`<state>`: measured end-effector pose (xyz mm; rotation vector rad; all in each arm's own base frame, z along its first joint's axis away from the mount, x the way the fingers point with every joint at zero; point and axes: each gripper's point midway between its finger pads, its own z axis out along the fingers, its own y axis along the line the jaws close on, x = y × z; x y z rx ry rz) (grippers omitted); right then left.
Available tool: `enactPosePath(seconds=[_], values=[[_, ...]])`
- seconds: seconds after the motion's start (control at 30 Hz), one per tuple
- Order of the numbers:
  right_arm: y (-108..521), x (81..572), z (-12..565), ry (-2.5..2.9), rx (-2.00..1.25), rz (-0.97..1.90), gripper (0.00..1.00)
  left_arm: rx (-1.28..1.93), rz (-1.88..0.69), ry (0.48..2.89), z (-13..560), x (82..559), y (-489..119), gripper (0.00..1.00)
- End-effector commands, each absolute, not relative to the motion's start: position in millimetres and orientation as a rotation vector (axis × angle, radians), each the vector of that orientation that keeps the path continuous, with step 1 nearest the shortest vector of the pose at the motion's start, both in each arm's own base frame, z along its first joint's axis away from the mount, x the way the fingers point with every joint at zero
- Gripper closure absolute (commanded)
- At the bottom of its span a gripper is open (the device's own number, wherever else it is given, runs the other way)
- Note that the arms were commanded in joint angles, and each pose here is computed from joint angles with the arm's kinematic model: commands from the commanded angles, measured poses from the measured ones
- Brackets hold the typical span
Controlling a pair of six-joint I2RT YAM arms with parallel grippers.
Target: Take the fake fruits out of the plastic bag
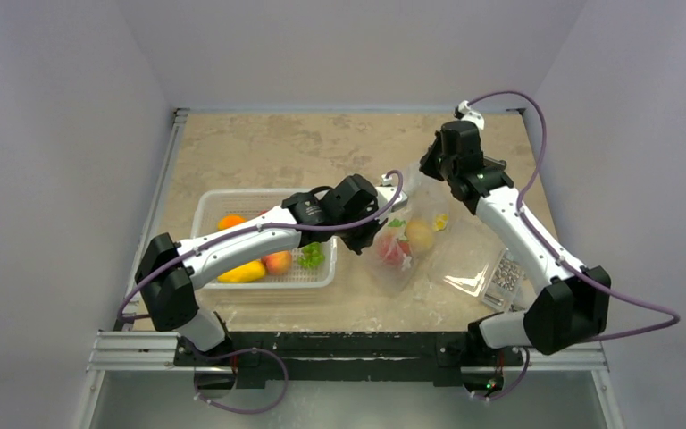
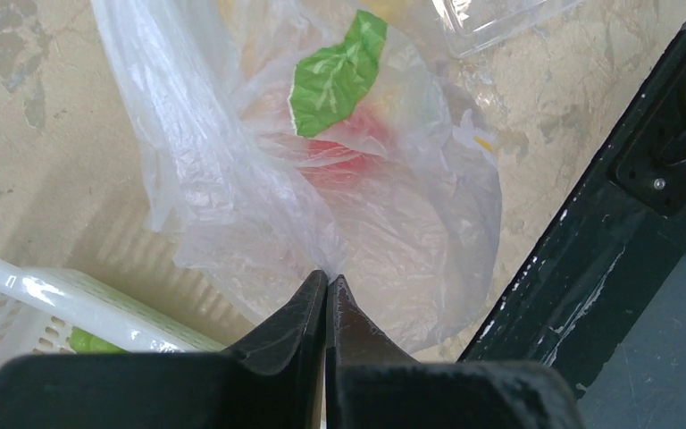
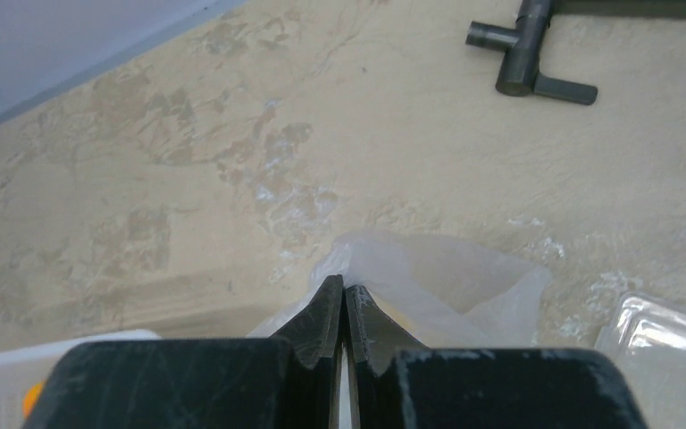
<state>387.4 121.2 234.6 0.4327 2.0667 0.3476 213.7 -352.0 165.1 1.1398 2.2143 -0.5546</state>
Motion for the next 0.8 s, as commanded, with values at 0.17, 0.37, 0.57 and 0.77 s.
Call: enactPosePath(seconds=[0.17,0.37,0.57,0.77], values=[[120,429,265,2.027,0.272,0.269,1.0,1.105,-0.576,2.154,193,215,-352,1.0],[135,409,254,2.124,0.16,0.351,0.86,1.075,-0.586,2.136,200,216,-352,1.0],[141,373,262,2.107,0.021,0.425,0.45,1.077,-0.607,2.136,204,214,-353,1.0],[144,341,252,2.129,0.029,0.498,0.28,1.077,-0.613,2.119,209,213,-352,0.9]])
